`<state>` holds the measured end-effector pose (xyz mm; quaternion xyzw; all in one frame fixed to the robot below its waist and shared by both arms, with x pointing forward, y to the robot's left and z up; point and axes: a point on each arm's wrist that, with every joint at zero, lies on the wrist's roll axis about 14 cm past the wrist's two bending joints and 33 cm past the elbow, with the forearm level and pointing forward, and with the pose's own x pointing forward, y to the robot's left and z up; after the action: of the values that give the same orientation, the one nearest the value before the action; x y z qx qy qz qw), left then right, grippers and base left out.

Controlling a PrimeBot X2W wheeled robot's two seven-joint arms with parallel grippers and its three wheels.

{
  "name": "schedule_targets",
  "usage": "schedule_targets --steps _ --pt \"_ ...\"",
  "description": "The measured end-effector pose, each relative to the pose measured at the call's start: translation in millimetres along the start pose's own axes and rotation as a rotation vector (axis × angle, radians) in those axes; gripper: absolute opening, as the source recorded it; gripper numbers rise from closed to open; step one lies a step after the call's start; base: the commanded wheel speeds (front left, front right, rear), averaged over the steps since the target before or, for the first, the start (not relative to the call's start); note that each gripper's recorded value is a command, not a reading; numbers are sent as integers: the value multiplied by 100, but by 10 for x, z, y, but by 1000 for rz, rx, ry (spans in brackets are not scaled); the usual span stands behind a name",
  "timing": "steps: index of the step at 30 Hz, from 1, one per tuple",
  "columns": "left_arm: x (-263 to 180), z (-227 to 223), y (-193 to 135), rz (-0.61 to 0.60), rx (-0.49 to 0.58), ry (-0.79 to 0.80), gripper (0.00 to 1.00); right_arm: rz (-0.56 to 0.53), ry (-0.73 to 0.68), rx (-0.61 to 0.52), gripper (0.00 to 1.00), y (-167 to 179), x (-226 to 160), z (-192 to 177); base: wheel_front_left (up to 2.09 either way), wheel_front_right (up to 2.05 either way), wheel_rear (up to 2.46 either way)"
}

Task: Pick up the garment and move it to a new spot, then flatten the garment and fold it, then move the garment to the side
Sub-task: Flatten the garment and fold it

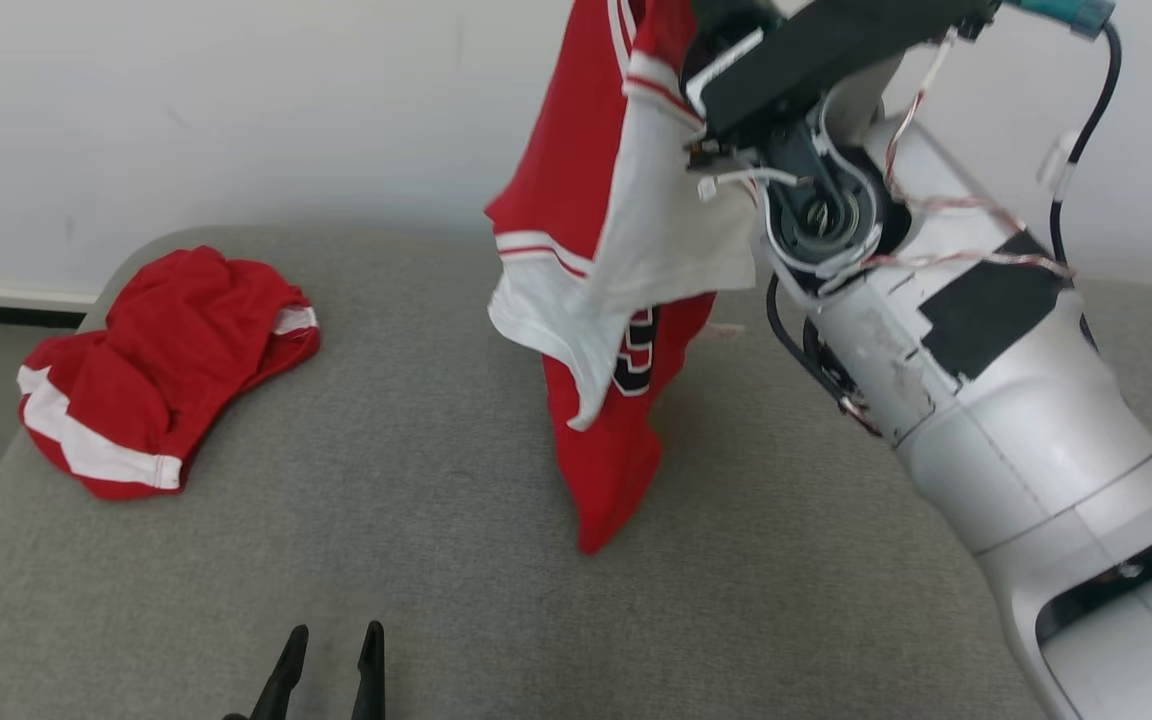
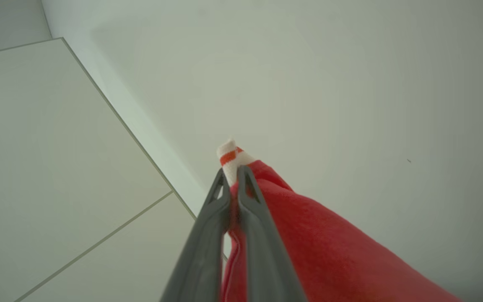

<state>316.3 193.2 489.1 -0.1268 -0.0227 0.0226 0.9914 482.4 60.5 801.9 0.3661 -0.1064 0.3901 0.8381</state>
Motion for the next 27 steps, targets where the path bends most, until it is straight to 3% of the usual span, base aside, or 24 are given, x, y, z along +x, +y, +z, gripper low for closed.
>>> schedule_targets --steps 10,15,18,23,27 --pt "-72 -24 161 55 0 11 100 104 -30 236 0 491 389 57 0 0 0" --pt "-48 -33 156 54 -3 14 100 83 -46 337 0 489 430 72 0 0 0" --pt "-4 -27 127 44 -5 12 100 -1 -76 301 0 223 441 129 0 0 0" --pt "68 -42 84 33 -11 17 100 -279 -152 269 0 -748 218 228 0 0 0" --pt "132 -57 53 25 -14 22 100 -452 -135 242 0 -1373 -145 16 0 0 0"
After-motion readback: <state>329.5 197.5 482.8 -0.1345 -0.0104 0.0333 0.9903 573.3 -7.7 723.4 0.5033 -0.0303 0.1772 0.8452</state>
